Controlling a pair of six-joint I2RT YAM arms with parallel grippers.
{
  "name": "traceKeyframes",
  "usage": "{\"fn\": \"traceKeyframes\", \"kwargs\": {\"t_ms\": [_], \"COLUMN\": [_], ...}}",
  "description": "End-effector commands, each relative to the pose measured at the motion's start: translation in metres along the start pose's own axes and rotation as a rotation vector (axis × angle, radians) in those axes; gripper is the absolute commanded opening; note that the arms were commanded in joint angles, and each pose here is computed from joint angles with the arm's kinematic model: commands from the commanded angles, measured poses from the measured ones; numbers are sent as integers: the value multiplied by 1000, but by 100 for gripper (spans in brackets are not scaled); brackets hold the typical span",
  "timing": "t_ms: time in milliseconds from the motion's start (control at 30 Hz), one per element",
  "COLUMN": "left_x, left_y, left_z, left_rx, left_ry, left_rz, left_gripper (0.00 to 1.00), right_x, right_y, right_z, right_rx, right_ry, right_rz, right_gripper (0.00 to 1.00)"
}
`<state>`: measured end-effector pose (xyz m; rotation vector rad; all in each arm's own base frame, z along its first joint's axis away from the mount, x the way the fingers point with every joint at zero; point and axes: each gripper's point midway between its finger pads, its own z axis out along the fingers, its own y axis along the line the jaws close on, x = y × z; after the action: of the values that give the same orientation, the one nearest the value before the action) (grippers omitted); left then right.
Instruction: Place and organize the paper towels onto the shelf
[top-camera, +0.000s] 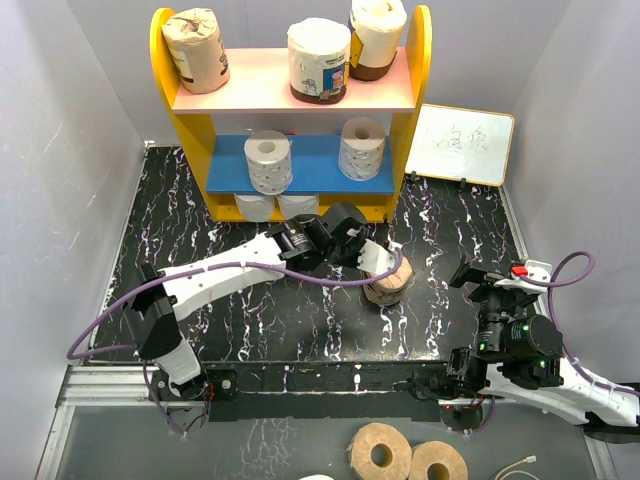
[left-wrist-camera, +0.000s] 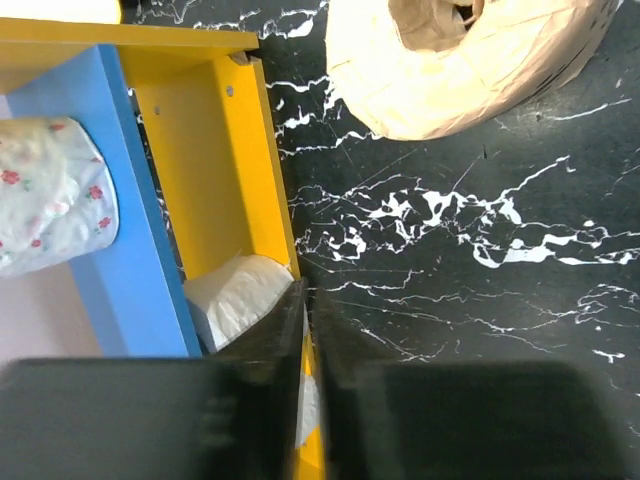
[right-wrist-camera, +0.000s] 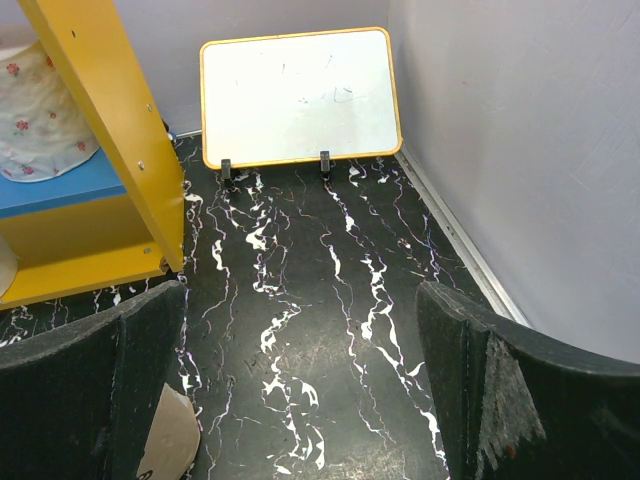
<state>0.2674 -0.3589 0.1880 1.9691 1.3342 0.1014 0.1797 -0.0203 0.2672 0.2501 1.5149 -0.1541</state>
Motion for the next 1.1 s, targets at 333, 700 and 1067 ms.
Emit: {"fn": "traceKeyframes", "kwargs": {"t_ms": [333,700,1067], "left_x": [-59,-100,-104], "left_y": [-48,-66,-47], "left_z": [-5,31,59], "left_rx": [209,153,17], "left_ry": [-201,-207,-164], "left_rz": [13,70,50], "left_gripper": [99,93,84], "right_x": [-4,-4,-5], "right_y": [-2,-2,-1], "right_z": [0,0,0], "right_rx": [-12,-10,-18], "right_ry": [-5,-4,-7], "right_rz": [49,49,48], "right_gripper": [98,98,98]}}
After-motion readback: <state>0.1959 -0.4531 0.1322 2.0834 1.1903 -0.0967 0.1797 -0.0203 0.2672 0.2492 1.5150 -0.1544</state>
